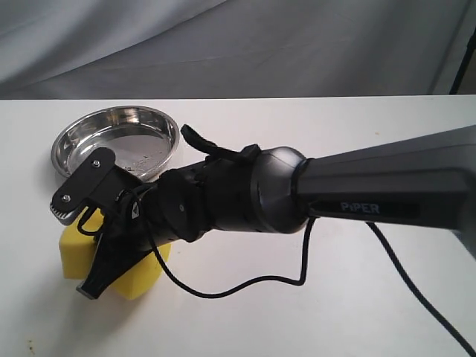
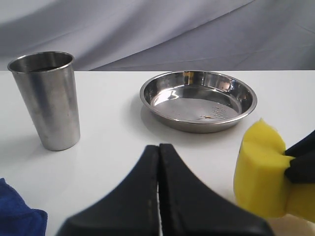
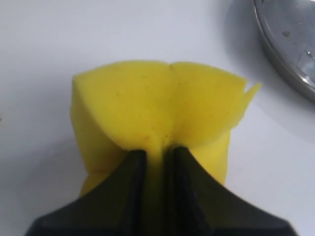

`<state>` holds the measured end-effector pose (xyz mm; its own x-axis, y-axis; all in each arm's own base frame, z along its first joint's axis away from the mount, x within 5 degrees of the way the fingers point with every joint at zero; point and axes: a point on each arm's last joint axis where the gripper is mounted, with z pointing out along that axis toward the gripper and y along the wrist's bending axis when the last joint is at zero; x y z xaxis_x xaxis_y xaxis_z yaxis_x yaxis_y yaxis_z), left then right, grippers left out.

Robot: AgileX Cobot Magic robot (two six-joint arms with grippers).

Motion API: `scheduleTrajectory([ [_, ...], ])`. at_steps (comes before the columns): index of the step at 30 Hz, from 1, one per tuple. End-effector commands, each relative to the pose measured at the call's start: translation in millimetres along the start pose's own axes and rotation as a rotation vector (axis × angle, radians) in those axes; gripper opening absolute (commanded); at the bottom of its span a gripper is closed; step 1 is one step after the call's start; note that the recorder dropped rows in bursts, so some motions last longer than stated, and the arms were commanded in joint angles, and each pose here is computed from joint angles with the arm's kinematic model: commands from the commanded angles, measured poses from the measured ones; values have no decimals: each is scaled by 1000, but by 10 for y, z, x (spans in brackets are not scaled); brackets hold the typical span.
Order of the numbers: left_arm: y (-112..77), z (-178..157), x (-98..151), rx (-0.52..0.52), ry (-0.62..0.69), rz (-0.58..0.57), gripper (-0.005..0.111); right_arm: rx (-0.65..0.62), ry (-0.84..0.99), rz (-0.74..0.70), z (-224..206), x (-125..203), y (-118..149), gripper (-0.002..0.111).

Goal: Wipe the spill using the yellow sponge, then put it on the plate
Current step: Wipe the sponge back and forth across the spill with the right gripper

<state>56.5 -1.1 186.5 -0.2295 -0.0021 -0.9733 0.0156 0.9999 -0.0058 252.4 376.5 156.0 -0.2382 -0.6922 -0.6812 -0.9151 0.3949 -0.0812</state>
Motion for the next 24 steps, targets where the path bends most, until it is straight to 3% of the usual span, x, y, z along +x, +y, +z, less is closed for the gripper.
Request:
scheduleTrajectory([
  [1,-4,7,6,6,-2,-2,0,10,26,-6,186,142,-4,0],
  [11,-4,7,6,6,-2,-4,0,37,44,3,443,330,-65,0],
  [24,-4,7,6,6,-2,-3,0,65,176,231,333,633,-711,0],
])
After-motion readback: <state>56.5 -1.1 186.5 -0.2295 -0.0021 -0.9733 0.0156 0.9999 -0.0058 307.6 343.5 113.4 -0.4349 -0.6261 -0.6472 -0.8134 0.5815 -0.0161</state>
